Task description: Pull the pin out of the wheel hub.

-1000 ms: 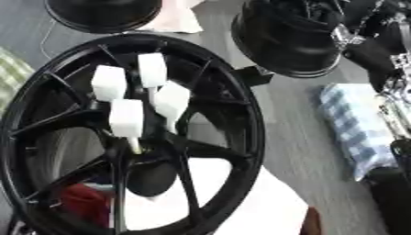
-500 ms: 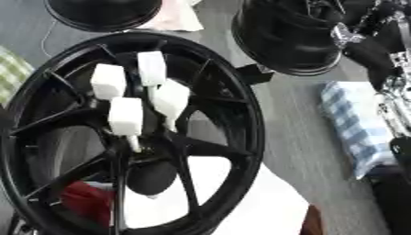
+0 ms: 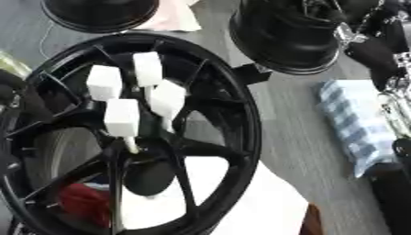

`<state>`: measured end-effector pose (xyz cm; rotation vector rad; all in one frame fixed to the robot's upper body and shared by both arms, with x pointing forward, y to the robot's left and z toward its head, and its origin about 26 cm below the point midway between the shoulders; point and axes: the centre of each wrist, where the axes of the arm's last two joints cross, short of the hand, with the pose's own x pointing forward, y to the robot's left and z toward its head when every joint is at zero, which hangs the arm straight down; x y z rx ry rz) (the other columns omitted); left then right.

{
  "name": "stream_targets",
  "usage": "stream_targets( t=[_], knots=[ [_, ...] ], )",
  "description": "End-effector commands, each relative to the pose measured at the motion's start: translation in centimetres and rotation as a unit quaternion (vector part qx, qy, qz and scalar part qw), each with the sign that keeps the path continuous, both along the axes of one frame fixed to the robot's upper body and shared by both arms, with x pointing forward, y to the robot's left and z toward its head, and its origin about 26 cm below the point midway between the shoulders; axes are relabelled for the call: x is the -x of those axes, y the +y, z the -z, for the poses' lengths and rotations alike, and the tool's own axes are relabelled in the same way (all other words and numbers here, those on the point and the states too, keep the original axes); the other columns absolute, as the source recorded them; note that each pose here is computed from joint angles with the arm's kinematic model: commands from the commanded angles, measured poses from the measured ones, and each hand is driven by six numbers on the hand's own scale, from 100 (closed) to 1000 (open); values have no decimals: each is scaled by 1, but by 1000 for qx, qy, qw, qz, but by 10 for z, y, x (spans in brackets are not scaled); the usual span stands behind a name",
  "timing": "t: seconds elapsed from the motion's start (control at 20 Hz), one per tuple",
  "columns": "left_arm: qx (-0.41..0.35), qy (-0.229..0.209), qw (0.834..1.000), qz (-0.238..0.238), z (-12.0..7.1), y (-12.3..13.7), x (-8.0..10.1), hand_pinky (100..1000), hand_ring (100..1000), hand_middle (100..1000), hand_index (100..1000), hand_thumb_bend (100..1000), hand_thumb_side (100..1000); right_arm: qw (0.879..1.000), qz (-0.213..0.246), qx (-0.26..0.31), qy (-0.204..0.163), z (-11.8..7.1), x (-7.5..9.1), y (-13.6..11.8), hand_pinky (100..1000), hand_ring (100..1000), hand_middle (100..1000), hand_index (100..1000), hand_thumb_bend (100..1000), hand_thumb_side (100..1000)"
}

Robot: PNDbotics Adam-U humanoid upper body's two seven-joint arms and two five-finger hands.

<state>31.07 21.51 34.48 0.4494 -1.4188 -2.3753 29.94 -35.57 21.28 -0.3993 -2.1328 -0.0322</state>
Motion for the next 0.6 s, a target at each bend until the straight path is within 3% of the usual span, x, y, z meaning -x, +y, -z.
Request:
stream_targets(
  t=[0.05, 0.1, 0.15, 0.4, 0.6],
  knots=[
    [2, -13, 1000, 2, -8, -4, -4, 865, 805, 754, 880, 201, 732, 1000, -6, 6, -12, -10, 1, 0, 648, 587, 478, 611, 340, 131],
    [4, -14, 1000, 1, -9, -4, -6, 865, 804, 753, 880, 138, 774, 1000, -6, 6, -12, -9, 1, 0, 648, 587, 478, 611, 331, 131],
    [8, -16, 1000, -1, -11, -4, -7, 864, 804, 752, 881, 195, 729, 1000, -6, 6, -12, -9, 1, 0, 648, 587, 478, 611, 339, 131],
    [46, -11, 998, -29, -25, -1, -18, 863, 787, 731, 882, 186, 765, 1000, -6, 4, -12, -9, 1, 0, 648, 587, 478, 611, 342, 130],
    [77, -22, 994, -72, -30, -2, -21, 867, 790, 733, 893, 246, 712, 1000, -6, 1, -12, -8, 1, 0, 647, 587, 478, 610, 341, 131]
  ],
)
